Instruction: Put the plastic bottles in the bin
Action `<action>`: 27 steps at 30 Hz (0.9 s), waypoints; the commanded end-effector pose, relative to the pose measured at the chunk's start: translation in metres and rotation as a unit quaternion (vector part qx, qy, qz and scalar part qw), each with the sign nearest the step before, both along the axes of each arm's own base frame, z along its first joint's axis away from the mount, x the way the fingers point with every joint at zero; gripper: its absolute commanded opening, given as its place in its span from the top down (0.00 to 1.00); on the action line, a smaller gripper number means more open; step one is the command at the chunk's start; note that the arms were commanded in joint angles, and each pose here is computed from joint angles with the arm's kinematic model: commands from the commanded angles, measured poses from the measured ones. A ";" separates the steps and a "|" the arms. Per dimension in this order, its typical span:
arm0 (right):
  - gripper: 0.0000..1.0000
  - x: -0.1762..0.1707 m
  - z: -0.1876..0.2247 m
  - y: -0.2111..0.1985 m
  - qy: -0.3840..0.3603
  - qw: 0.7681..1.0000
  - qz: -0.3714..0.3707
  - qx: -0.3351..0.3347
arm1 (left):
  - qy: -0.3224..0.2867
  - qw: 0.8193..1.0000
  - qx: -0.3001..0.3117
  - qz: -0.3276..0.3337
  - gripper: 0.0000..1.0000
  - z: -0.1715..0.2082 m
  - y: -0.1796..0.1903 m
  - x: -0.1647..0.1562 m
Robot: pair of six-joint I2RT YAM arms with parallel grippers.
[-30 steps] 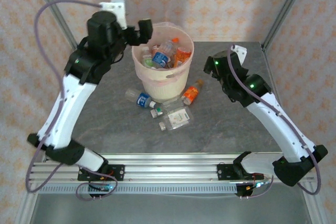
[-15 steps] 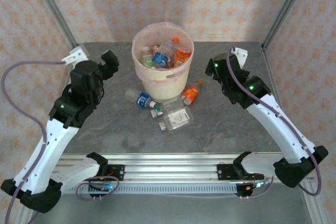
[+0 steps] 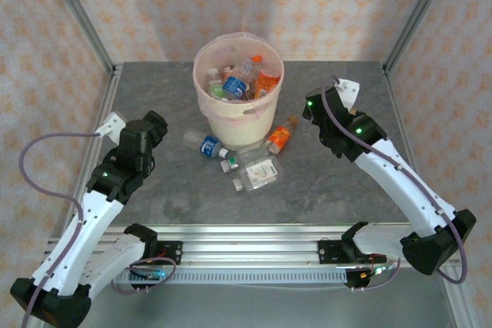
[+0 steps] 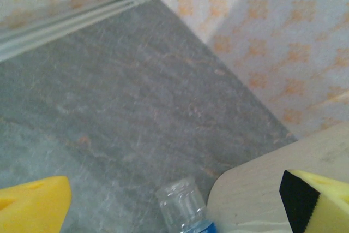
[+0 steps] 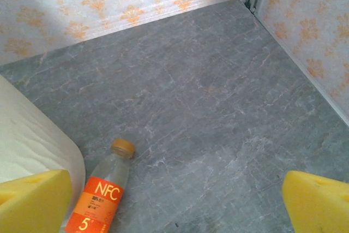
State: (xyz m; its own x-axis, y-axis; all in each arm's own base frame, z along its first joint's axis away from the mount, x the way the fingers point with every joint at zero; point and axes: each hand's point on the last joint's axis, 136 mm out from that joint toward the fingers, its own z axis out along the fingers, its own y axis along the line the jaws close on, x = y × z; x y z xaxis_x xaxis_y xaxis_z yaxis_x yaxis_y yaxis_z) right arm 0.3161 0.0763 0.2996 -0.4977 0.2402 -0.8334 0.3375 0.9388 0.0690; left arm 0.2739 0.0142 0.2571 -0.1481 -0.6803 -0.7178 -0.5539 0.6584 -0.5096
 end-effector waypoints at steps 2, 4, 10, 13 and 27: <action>0.01 -0.006 -0.006 -0.013 0.000 0.999 -0.030 -0.014 | 0.030 0.999 -0.041 -0.001 0.00 -0.037 -0.008 0.001; 0.01 -0.006 -0.009 -0.014 0.001 0.999 -0.033 -0.013 | 0.046 0.998 -0.051 -0.015 0.00 -0.054 -0.015 0.003; 0.01 -0.006 -0.017 -0.015 0.004 0.999 -0.041 -0.010 | 0.064 0.993 -0.090 -0.046 0.00 -0.088 -0.033 0.013; 0.01 -0.006 -0.020 -0.017 0.006 0.999 -0.045 -0.008 | 0.072 0.991 -0.096 -0.056 0.00 -0.097 -0.039 0.020; 0.01 -0.004 -0.030 -0.018 0.014 0.999 -0.051 -0.007 | 0.128 0.976 -0.141 -0.108 0.00 -0.137 -0.077 0.074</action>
State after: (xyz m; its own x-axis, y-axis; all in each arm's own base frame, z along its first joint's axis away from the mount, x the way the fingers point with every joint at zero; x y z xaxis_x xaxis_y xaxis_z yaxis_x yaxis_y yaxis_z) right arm 0.3123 0.0662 0.2703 -0.5153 0.2730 -0.8123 0.4003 0.9148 0.0535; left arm 0.3254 -0.0560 0.1008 -0.4907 -0.7584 -0.4291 -0.5875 0.6516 -0.4799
